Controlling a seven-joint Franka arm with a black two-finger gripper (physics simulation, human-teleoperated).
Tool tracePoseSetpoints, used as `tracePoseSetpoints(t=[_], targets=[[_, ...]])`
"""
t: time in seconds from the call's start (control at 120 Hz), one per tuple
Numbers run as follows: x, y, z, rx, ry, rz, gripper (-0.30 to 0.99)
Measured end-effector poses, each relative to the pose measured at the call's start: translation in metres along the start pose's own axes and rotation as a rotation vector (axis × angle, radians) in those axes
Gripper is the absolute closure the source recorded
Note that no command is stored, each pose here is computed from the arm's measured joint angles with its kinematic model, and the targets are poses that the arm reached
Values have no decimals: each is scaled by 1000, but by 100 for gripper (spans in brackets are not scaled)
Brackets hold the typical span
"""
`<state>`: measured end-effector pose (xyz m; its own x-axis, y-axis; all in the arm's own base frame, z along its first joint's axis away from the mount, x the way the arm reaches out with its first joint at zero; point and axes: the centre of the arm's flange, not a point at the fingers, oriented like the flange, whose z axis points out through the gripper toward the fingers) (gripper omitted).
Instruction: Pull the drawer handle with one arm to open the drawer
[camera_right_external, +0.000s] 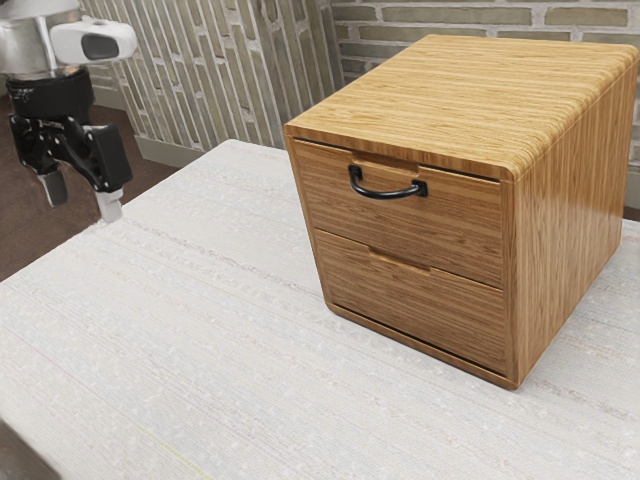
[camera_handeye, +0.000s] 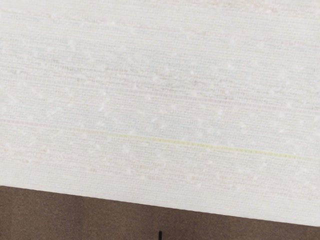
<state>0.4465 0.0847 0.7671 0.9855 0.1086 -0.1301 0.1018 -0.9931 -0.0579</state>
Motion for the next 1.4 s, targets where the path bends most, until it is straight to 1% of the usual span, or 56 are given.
tracePoseSetpoints(t=[0.05, 0.108, 0.167, 0.217, 0.283, 0.367, 0.408, 0.467, 0.5, 0.533, 0.667, 0.758, 0.833, 0.933, 1.0, 1.067, 1.133, 1.225, 1.317, 1.4], targets=[[9, 18, -6, 2, 64, 46, 0], [16, 33, -11, 1, 119, 85, 0], [21, 36, -13, 4, 160, 108, 0], [27, 34, -17, 6, 213, 155, 0], [40, 39, -12, -12, 287, 293, 0], [46, 67, 6, -18, 383, 511, 0], [37, 78, -1, -1, 453, 604, 0], [13, 91, -19, 44, 556, 727, 0], [6, 100, -24, 68, 597, 801, 0], [4, 108, -24, 90, 621, 868, 0], [17, 129, -14, 171, 667, 1094, 0], [28, 142, -8, 230, 682, 1223, 0], [34, 149, -4, 286, 704, 1306, 0], [40, 151, 5, 346, 714, 1391, 0], [35, 150, 7, 378, 717, 1441, 0], [19, 148, 2, 410, 723, 1485, 0], [6, 146, 11, 422, 704, 1529, 0], [7, 154, 35, 410, 665, 1596, 0], [6, 182, 42, 409, 675, 1676, 0], [13, 193, 44, 406, 690, 1714, 0]])
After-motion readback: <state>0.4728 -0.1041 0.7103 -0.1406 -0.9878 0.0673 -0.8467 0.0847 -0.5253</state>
